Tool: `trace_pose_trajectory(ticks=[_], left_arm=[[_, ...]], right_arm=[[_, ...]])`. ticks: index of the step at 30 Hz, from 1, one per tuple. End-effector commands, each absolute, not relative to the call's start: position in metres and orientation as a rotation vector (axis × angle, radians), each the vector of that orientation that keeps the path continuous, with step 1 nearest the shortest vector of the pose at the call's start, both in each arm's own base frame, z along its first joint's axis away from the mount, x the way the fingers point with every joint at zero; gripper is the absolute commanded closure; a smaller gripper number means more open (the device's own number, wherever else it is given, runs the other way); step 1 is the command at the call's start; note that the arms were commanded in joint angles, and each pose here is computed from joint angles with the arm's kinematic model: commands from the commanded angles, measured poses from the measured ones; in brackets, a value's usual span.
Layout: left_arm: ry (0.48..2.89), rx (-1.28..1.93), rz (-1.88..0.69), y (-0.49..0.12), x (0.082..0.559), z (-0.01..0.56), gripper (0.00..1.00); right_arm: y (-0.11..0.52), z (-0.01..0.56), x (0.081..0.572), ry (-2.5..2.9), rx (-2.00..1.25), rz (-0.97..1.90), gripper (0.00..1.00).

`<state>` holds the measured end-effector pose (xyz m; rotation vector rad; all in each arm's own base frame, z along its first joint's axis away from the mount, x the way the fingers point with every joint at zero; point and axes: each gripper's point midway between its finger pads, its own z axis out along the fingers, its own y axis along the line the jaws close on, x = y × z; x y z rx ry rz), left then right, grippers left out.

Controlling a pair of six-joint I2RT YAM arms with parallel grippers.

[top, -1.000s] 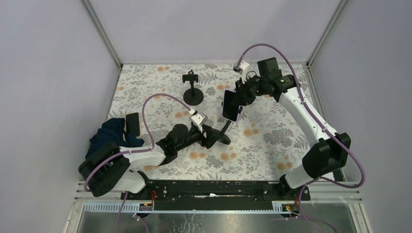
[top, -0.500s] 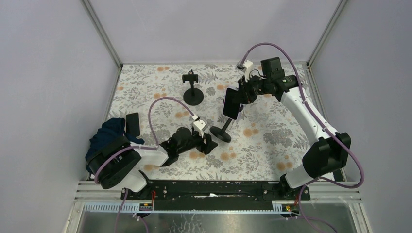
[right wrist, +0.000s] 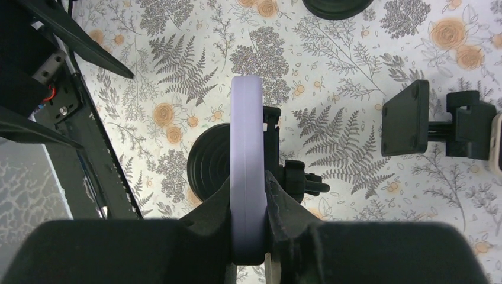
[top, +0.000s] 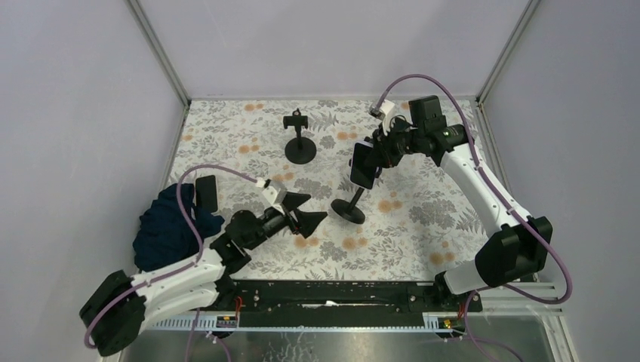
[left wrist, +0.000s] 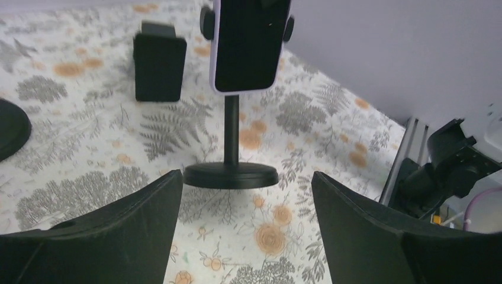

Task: Place the phone on the phone stand
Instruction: Adjust the phone at the phone stand.

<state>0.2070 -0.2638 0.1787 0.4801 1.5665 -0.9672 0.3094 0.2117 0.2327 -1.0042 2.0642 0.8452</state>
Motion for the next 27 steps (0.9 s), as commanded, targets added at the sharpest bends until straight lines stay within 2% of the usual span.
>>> trace_pose_trajectory(ticks=[1, 4, 9, 18, 27], left_arm=[[1.51, 0.438, -0.921, -0.248, 0.209, 0.187, 0.09], [1.397, 0.506, -0.884, -0.251, 0.211, 0.196, 0.01], [1.305, 0.636, -0.903, -0.271, 0.219, 0.191, 0.01], [1.193, 0.723, -1.061, -0.289, 0.25, 0.198, 0.1], [1.229, 0.826, -1.12, -0.314, 0.263, 0.173, 0.1]], right_arm=[[0.226, 0.288, 0.304, 1.754, -1.135, 0.857, 1.0], [0.231, 0.293, 0.298, 1.673, -1.214, 0.857, 1.0], [0.237, 0.296, 0.285, 1.536, -1.337, 0.889, 1.0], [0.239, 0.293, 0.267, 1.391, -1.489, 0.914, 1.0], [0.24, 0.291, 0.259, 1.347, -1.534, 0.926, 1.0]])
